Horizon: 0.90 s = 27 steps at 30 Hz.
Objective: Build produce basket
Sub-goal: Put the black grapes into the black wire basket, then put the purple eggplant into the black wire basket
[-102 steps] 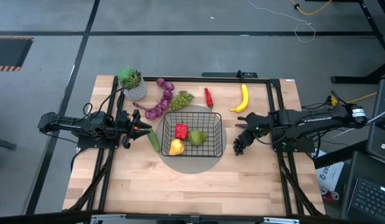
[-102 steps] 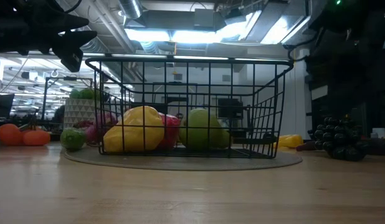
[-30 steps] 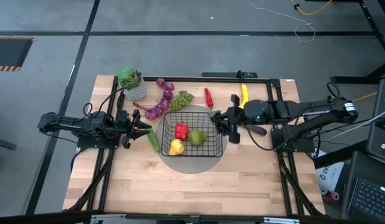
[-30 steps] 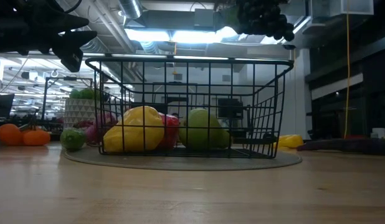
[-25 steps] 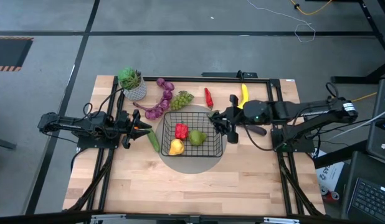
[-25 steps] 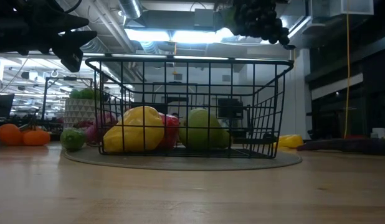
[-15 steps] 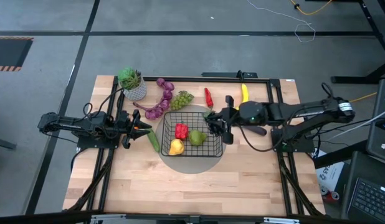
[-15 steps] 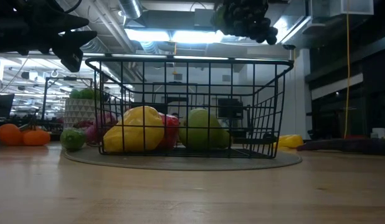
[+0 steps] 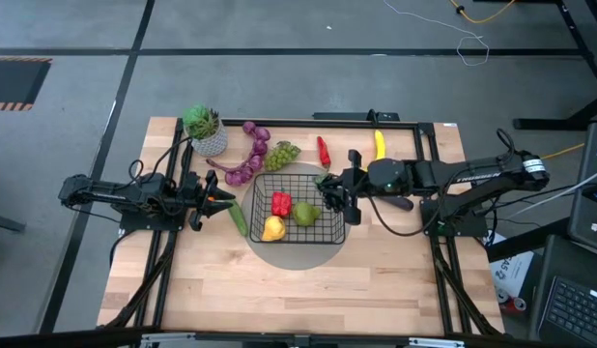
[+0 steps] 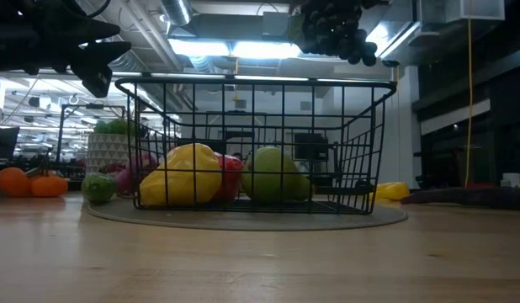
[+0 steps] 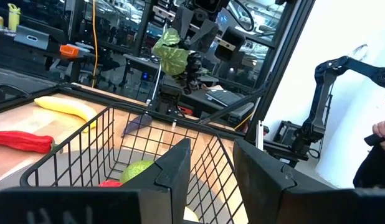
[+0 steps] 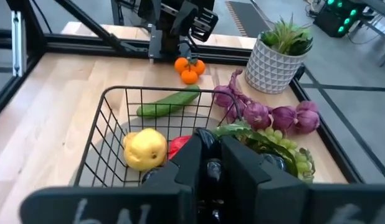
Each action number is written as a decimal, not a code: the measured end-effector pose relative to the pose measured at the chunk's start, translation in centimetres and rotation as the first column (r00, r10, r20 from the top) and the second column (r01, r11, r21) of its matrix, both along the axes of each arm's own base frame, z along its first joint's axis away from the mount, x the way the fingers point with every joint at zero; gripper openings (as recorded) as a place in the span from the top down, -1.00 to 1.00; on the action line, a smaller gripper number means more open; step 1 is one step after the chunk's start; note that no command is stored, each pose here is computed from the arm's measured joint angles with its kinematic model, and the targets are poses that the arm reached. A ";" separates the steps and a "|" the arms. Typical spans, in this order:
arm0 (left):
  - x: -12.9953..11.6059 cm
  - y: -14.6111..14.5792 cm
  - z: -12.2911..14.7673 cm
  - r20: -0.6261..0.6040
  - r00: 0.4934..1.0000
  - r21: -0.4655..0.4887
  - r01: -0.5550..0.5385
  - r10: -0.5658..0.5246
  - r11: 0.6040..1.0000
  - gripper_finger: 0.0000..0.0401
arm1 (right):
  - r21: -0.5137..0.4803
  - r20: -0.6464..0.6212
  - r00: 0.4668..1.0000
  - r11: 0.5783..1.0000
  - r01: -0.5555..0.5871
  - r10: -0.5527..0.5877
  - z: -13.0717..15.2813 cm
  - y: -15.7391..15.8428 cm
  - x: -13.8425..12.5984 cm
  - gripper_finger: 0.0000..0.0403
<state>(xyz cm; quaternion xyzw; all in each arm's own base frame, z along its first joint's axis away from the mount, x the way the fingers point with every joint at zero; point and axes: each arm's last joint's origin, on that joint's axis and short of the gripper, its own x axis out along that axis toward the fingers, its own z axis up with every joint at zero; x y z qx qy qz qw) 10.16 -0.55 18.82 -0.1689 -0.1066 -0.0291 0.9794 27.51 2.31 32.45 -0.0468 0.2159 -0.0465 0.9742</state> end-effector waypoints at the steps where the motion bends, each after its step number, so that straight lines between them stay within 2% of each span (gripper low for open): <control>1: 0.0 0.0 0.0 0.000 1.000 0.000 0.000 0.000 1.000 0.42 | -0.006 -0.002 1.000 1.000 -0.005 0.005 0.0 0.1 0.0 0.73; 10: 0.0 0.0 0.0 0.000 1.000 0.000 0.000 0.000 1.000 0.42 | -0.032 0.010 0.998 0.997 -0.064 0.064 0.1 1.2 -0.1 0.47; 13: 0.0 0.0 0.0 0.000 1.000 0.000 0.000 0.000 1.000 0.42 | -0.030 0.039 0.990 0.990 -0.137 0.138 0.4 1.5 0.0 0.40; 17: 0.0 0.0 0.0 0.000 1.000 0.000 0.000 0.000 1.000 0.42 | -0.035 0.042 0.976 0.977 -0.211 0.213 0.5 1.7 0.0 0.37; 27: 0.0 0.0 0.0 0.000 1.000 0.000 0.000 0.000 1.000 0.42 | -0.063 0.035 0.973 0.972 -0.225 0.227 0.5 1.7 0.0 0.37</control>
